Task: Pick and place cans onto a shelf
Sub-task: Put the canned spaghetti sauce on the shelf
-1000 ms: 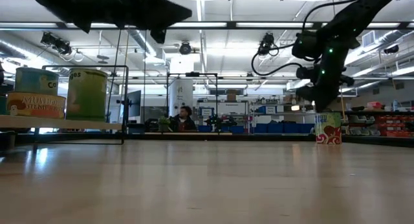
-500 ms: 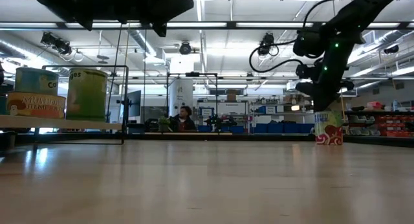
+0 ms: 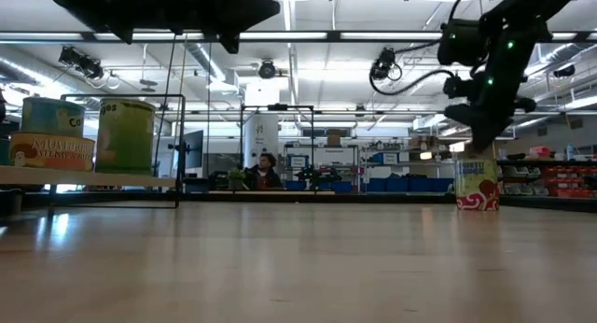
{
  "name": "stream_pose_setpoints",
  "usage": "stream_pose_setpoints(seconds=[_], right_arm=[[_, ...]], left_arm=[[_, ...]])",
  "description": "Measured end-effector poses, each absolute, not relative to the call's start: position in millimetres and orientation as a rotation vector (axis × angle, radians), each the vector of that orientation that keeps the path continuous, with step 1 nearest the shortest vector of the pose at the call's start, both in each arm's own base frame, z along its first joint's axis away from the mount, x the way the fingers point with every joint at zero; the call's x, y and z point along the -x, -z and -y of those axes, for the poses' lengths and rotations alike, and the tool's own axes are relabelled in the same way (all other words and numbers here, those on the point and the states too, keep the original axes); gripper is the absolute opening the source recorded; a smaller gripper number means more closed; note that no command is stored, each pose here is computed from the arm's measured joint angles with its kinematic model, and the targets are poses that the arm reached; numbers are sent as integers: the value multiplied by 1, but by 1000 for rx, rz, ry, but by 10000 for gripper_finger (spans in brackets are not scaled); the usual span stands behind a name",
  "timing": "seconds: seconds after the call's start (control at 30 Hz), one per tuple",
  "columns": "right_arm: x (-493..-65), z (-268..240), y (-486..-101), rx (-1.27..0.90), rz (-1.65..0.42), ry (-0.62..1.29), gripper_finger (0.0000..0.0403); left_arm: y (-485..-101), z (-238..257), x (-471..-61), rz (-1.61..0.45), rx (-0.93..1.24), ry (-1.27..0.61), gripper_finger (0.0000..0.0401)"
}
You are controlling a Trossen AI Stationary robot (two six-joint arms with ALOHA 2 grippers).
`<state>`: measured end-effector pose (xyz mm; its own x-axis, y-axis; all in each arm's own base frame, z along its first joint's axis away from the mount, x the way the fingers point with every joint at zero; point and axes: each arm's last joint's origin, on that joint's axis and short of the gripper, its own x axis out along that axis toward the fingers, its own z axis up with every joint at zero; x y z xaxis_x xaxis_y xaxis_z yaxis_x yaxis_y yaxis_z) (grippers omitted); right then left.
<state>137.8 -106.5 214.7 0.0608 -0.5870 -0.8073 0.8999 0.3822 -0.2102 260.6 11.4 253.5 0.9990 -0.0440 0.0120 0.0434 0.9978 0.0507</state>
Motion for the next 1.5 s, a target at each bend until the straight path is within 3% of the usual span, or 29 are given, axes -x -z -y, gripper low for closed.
stream_pose_setpoints(seconds=[0.13,0.23,0.67,0.83,1.07,1.3,1.5], right_arm=[[-132,120,-206,-444,-1021,1268,4],[-133,128,-197,-476,-1090,1237,4],[-173,104,-191,-630,-1032,752,7],[-205,80,-187,-607,-977,509,8],[-237,50,-185,-457,-893,135,8],[-225,42,-197,-238,-908,98,8],[-227,36,-189,-138,-945,46,8]], left_arm=[[-253,-12,-261,13,-50,16,14],[-253,-12,-261,13,-50,16,12],[-253,-12,-261,11,-31,2,28],[-252,-12,-261,4,-6,-5,79],[-239,3,-270,-42,19,31,186],[-225,15,-279,-69,66,-15,299],[-214,15,-288,-106,81,-38,350]])
